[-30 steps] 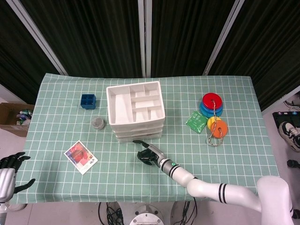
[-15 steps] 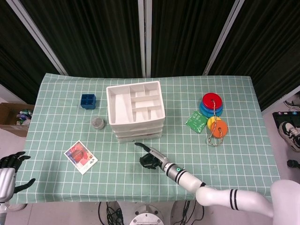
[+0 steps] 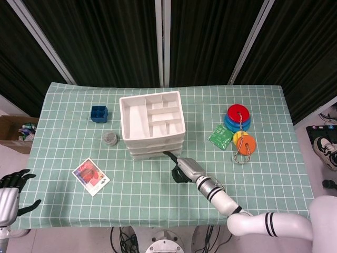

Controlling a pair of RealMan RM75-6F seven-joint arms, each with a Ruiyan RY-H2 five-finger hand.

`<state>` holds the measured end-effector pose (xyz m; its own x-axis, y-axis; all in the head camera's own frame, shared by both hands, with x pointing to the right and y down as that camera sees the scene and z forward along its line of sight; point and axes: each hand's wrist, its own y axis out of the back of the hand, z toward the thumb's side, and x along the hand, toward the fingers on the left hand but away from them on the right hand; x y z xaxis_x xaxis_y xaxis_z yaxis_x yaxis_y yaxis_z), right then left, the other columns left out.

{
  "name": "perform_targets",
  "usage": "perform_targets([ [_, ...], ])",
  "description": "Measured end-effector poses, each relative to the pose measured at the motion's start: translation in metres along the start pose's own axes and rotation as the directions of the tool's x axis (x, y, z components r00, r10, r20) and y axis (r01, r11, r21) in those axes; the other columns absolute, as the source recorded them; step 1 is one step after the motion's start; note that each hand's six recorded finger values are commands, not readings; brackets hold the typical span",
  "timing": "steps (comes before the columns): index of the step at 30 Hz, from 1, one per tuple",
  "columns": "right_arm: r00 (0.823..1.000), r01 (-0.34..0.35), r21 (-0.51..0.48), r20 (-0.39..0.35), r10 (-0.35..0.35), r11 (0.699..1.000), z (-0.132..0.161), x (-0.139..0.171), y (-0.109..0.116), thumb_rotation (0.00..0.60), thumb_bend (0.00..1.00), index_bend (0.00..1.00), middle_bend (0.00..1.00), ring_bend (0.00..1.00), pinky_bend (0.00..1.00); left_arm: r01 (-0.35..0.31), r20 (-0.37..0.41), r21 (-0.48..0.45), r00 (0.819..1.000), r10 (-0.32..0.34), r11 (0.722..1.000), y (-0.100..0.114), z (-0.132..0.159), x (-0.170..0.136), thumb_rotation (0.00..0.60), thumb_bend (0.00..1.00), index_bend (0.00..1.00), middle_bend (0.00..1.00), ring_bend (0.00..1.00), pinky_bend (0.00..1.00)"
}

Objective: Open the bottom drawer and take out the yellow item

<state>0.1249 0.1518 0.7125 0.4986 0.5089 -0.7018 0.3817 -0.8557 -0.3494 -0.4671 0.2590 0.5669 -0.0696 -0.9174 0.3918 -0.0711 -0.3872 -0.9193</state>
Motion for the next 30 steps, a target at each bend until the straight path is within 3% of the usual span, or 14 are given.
perform_targets([
  [16,0.999,0.016,0.003,0.030,-0.016,1.000,-0.002,-0.014,-0.003,0.600,0.63,0.06,0.80,0.79,0.95,0.005,-0.002,-0.002,1.000,-0.005,1.000,-0.002,-0.001,0.001,0.600,0.05,0.30,0.21,0.19,0.21],
  [25,0.999,0.029,-0.022,0.045,-0.028,0.999,-0.003,-0.022,0.000,0.600,0.63,0.28,0.80,0.80,0.95,0.004,-0.011,-0.001,1.000,-0.004,1.000,-0.002,-0.004,-0.001,0.600,0.05,0.30,0.21,0.19,0.21],
  [30,0.999,0.032,-0.039,0.043,-0.030,0.999,-0.003,-0.019,0.002,0.600,0.63,0.31,0.80,0.80,0.95,0.004,-0.010,-0.003,1.000,-0.004,1.000,-0.002,-0.004,-0.001,0.600,0.05,0.30,0.21,0.19,0.21],
])
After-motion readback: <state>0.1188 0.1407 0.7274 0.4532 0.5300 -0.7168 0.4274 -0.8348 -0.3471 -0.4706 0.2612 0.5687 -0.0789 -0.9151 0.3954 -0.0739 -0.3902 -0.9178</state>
